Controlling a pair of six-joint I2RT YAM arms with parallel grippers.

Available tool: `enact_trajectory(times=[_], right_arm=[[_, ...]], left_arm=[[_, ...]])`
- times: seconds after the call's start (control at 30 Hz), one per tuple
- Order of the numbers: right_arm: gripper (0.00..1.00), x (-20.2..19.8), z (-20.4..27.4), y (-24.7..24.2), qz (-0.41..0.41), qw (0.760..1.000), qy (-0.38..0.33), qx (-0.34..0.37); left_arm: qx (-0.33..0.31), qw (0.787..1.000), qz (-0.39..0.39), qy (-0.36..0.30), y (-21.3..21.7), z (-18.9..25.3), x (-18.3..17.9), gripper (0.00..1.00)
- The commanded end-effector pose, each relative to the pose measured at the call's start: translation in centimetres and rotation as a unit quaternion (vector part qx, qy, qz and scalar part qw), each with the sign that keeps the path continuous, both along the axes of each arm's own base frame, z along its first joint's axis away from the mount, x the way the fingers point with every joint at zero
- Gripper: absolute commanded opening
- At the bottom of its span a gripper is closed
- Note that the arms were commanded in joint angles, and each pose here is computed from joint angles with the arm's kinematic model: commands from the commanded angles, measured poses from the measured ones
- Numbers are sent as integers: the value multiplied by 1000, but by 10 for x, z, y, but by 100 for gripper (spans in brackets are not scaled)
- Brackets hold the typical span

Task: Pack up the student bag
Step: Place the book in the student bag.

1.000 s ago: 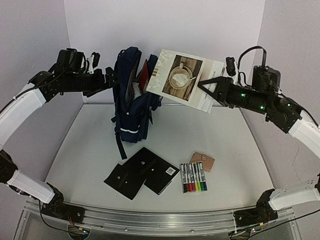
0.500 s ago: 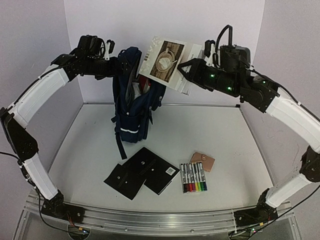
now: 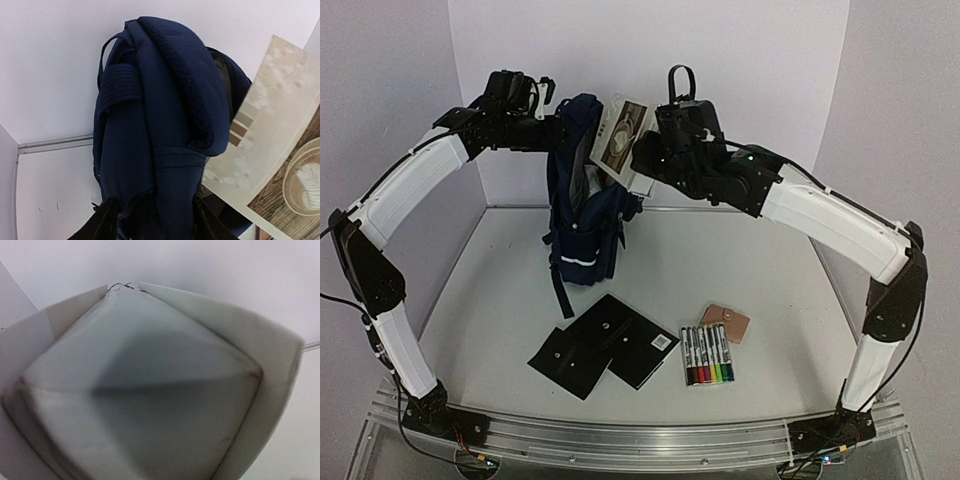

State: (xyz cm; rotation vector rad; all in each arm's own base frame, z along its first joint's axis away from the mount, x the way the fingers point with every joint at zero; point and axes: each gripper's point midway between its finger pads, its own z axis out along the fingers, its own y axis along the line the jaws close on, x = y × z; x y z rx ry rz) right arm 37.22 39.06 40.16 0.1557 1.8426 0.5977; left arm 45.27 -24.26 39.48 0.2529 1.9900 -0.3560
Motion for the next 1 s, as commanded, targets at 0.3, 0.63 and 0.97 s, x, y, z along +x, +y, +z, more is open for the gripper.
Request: enact_trajectory(times=[0.3,0.63,0.97], right_arm=[[26,-9,-20,55,-3,1000,11,-10],[26,-9,-61,52,-19,997,43,-56],[26,0,-89,28,-88,984,39,-153]], left_arm=[[-3,997,22,-74,17,30,-6,0],[-23,993,47,-107,32,42,-16,0],[-27,989,78,-119,45,40,-18,0]])
